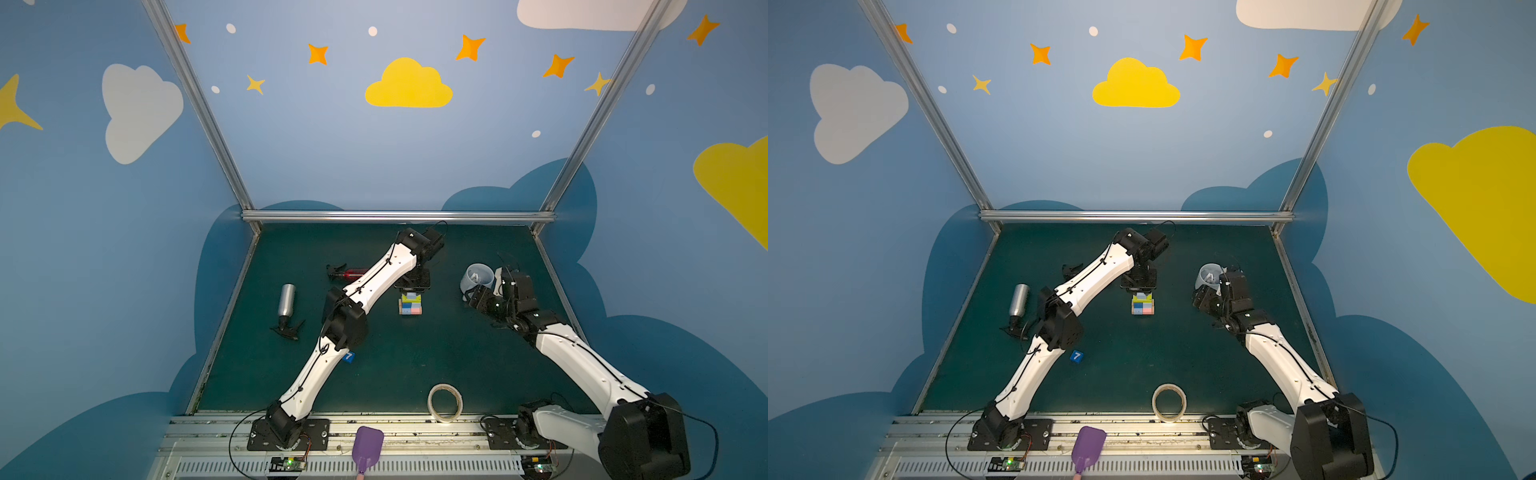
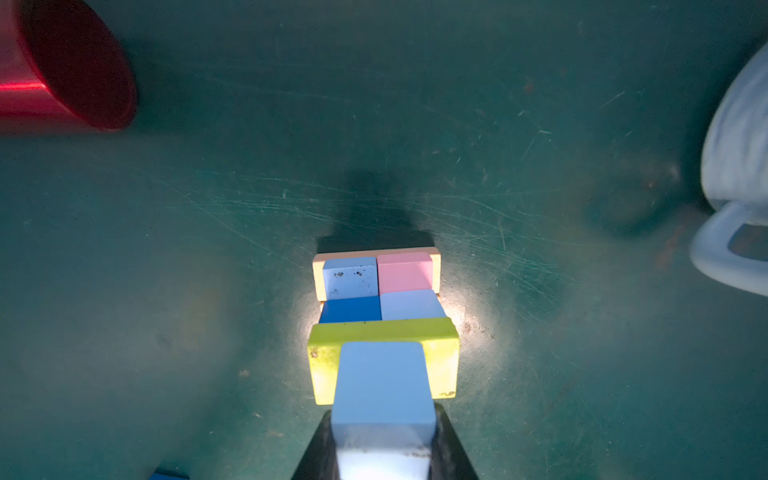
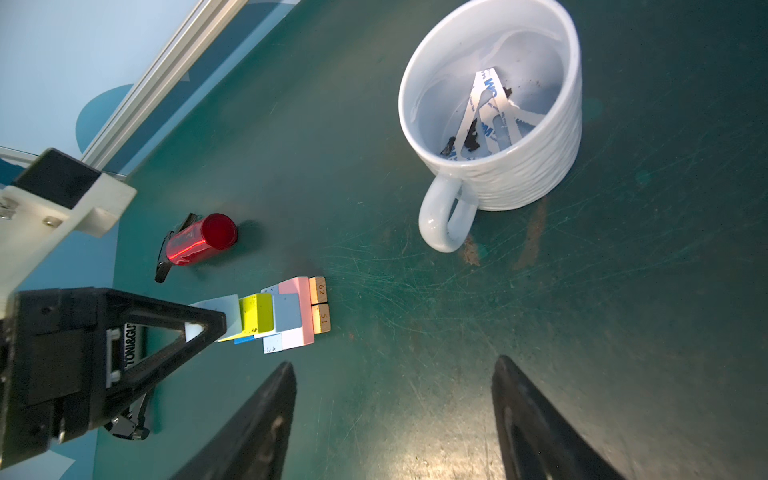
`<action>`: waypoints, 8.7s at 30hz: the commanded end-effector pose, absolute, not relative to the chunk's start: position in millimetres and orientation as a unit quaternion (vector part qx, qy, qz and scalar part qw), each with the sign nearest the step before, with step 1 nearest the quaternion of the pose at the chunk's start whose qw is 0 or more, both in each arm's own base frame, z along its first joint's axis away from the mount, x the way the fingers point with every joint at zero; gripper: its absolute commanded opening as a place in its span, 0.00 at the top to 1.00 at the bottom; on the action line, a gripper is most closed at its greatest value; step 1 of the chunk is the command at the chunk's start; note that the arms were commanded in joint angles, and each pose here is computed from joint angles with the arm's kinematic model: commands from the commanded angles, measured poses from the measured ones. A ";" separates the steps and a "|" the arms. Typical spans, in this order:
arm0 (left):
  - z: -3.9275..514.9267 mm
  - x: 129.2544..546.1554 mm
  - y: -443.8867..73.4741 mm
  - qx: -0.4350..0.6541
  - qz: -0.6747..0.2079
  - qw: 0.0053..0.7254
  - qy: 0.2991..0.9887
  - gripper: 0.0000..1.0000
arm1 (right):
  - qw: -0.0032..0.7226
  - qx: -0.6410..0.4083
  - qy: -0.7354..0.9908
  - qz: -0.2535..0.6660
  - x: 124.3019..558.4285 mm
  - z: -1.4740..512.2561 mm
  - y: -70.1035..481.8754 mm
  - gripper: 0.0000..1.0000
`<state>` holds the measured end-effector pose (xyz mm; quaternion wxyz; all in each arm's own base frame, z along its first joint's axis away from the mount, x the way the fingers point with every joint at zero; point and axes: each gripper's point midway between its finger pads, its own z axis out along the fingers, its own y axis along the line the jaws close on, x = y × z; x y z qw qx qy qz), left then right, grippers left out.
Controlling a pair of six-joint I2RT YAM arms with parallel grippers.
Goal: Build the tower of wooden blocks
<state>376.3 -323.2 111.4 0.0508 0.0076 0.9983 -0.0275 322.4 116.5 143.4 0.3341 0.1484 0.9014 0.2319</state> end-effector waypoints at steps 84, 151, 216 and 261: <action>203.4 385.4 -319.6 -0.010 -0.093 0.148 0.985 0.45 | 0.327 0.147 0.904 0.234 320.5 139.9 116.1 0.27; 310.1 201.8 13.1 -0.247 -0.041 0.637 0.729 0.20 | 0.116 -0.532 0.826 0.148 145.0 148.8 409.1 0.26; 310.9 158.2 62.2 -0.313 -0.050 0.672 0.669 0.20 | 0.067 -0.480 0.871 0.081 182.0 24.1 474.4 0.83; 312.2 145.6 74.0 -0.324 -0.065 0.684 0.650 0.20 | 0.087 -0.225 0.969 0.049 203.3 43.3 424.9 0.54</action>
